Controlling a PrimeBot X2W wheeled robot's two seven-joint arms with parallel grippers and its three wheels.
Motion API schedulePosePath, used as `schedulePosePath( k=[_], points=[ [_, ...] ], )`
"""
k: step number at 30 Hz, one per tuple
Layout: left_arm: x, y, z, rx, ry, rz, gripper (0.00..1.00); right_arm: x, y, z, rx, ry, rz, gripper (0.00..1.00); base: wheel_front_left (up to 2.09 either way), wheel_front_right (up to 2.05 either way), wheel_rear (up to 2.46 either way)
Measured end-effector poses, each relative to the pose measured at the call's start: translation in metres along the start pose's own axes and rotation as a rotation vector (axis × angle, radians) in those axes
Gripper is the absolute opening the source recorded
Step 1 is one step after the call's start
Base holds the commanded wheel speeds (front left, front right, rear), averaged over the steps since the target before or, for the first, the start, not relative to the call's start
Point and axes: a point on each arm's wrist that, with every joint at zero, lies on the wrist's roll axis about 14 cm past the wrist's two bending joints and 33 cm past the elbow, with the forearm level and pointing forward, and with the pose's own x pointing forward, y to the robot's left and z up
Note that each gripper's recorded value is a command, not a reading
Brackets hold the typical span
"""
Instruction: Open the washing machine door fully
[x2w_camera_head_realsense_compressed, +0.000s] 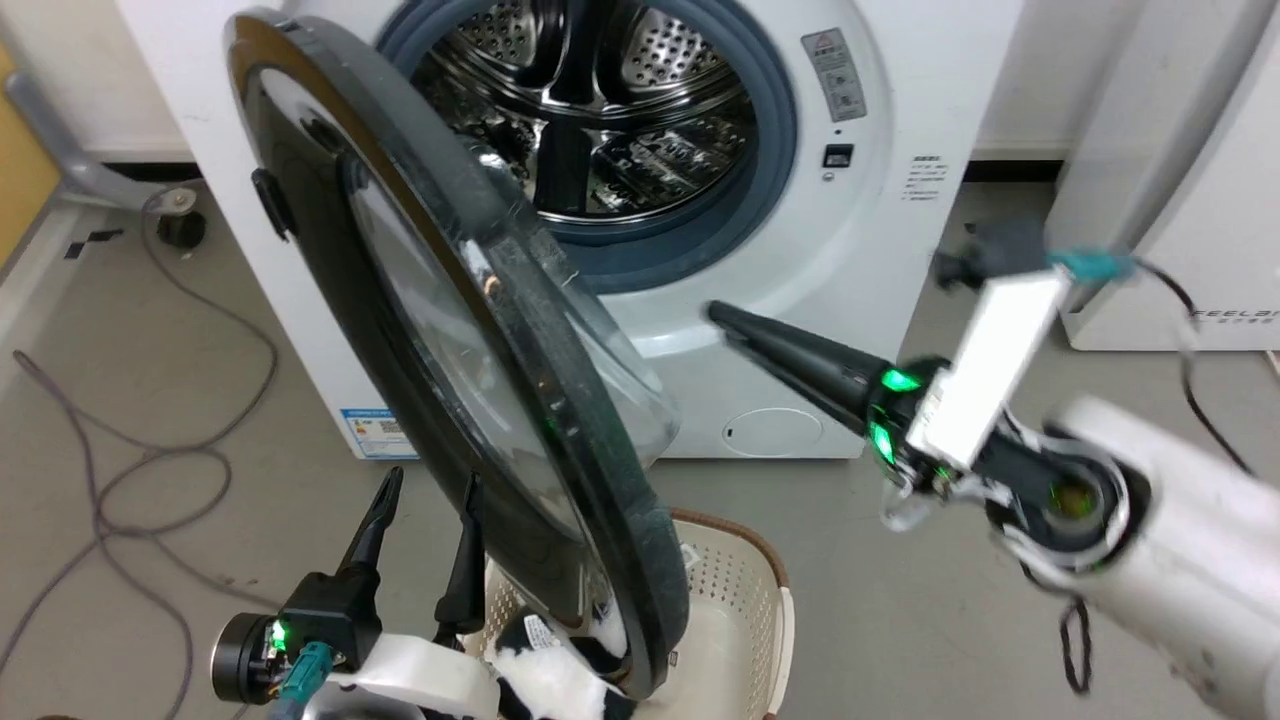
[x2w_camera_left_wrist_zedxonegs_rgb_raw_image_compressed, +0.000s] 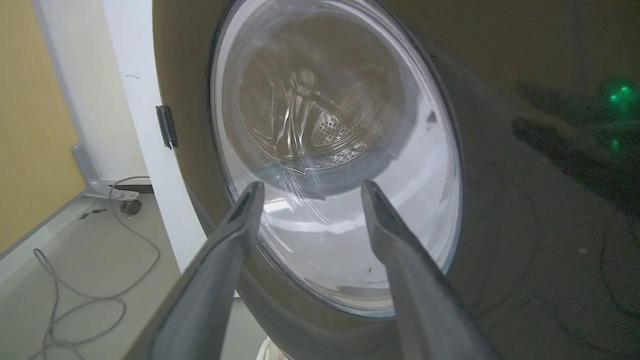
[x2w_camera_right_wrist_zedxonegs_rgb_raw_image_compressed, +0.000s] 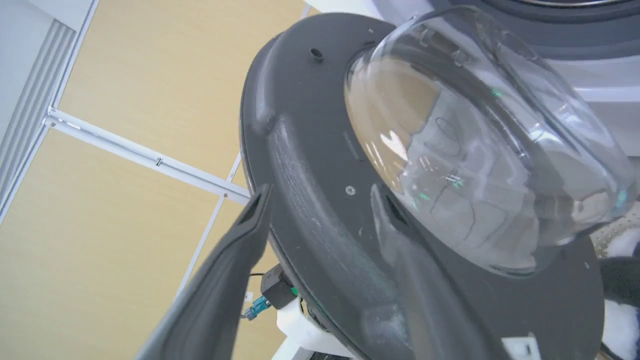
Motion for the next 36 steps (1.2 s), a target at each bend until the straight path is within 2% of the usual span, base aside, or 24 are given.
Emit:
schedulePosePath(
  k=[5, 8, 11, 16, 20, 22, 26, 30, 32, 36],
  points=[
    [-0.005, -0.004, -0.002, 0.000, 0.007, -0.010, 1.00, -0.048, -0.050, 0.014, -0.050, -0.301, -0.143, 1.00, 0.00, 0.00, 0.00],
    [-0.009, -0.006, -0.004, 0.000, 0.015, -0.013, 1.00, -0.076, -0.075, 0.004, -0.019, -0.373, -0.219, 1.00, 0.00, 0.00, 0.00],
    [-0.012, -0.006, -0.008, 0.005, 0.028, -0.018, 1.00, -0.113, -0.101, 0.025, -0.039, -0.520, -0.304, 1.00, 0.00, 0.00, 0.00],
    [-0.012, -0.006, -0.012, 0.010, 0.041, -0.019, 1.00, -0.169, -0.140, 0.033, -0.194, -0.693, -0.481, 1.00, 0.00, 0.00, 0.00],
    [-0.012, -0.001, -0.014, 0.019, 0.048, -0.007, 1.00, -0.197, -0.148, 0.030, -0.398, -0.776, -0.606, 1.00, 0.00, 0.00, 0.00],
    [-0.013, 0.002, -0.014, 0.020, 0.048, 0.002, 1.00, -0.210, -0.144, 0.029, -0.547, -0.791, -0.676, 1.00, 0.00, 0.00, 0.00],
    [-0.013, 0.007, -0.013, 0.021, 0.047, 0.017, 1.00, -0.215, -0.121, 0.020, -0.774, -0.812, -0.754, 1.00, 0.00, 0.00, 0.00],
    [-0.014, 0.012, -0.014, 0.024, 0.050, 0.031, 1.00, -0.206, -0.097, 0.017, -0.982, -0.714, -0.796, 1.00, 0.00, 0.00, 0.00],
    [-0.014, 0.014, -0.015, 0.025, 0.054, 0.037, 1.00, -0.200, -0.090, 0.013, -1.046, -0.661, -0.806, 1.00, 0.00, 0.00, 0.00],
    [-0.014, 0.017, -0.017, 0.026, 0.060, 0.045, 1.00, -0.190, -0.091, -0.001, -1.061, -0.579, -0.806, 1.00, 0.00, 0.00, 0.00]
  ],
)
